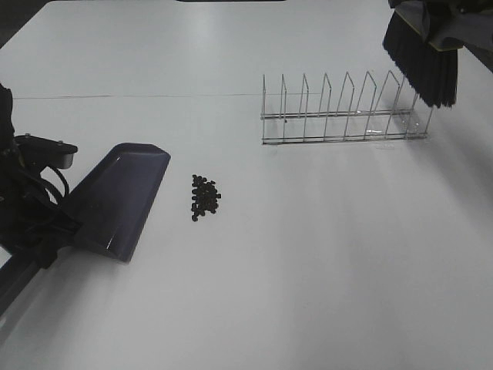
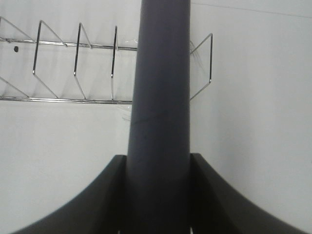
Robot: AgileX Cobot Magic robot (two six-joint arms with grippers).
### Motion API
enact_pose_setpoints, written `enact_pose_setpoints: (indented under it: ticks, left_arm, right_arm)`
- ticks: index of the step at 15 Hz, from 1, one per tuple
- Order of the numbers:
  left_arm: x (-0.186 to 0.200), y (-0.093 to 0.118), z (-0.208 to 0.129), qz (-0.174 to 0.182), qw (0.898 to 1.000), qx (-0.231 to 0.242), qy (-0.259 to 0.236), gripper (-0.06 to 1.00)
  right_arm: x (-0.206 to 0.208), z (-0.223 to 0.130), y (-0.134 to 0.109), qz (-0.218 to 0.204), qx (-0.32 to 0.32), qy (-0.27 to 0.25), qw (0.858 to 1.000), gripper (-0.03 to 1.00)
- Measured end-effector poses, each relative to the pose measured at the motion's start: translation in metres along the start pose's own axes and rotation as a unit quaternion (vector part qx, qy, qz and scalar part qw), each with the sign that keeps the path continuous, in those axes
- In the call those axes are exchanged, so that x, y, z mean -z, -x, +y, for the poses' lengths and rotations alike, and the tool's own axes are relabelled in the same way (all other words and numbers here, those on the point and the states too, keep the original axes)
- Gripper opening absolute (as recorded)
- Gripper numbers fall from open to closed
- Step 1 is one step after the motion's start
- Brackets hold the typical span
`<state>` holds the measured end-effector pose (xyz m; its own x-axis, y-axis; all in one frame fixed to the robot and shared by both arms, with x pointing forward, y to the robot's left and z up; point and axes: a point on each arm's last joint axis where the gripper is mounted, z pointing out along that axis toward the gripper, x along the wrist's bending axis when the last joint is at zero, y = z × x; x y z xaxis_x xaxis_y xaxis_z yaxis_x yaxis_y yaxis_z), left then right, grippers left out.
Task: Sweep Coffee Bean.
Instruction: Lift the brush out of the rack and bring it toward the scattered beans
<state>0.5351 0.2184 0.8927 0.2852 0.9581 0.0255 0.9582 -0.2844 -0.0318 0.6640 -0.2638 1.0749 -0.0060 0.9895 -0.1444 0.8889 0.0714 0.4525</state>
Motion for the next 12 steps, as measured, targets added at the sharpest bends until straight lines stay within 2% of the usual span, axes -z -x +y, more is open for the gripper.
enact_pose_setpoints:
  ticks: [4,5,6,10,12]
  left_arm:
    - [0.000,0.000,0.000,0.000,1.000,0.000,-0.002,0.33]
    - [0.000,0.000,-0.002,0.001,1.000,0.000,-0.009,0.33]
    - [0.000,0.000,-0.002,0.002,1.000,-0.002,-0.011,0.33]
    - [0.005,-0.001,0.001,0.002,1.000,-0.001,-0.018,0.33]
    - [0.013,0.000,0.009,0.004,1.000,-0.002,-0.008,0.33]
  right_arm:
    - [0.011,-0.033,0.001,0.011,-0.007,0.013,1.000,0.31]
    - [0.004,-0.062,-0.001,0.024,-0.015,0.012,1.000,0.31]
    - [-0.002,-0.076,-0.003,0.032,-0.020,0.009,0.999,0.31]
    - [-0.025,-0.111,-0.007,0.036,-0.013,-0.030,0.999,0.31]
    - [-0.026,-0.115,-0.015,0.038,0.001,-0.032,0.999,0.31]
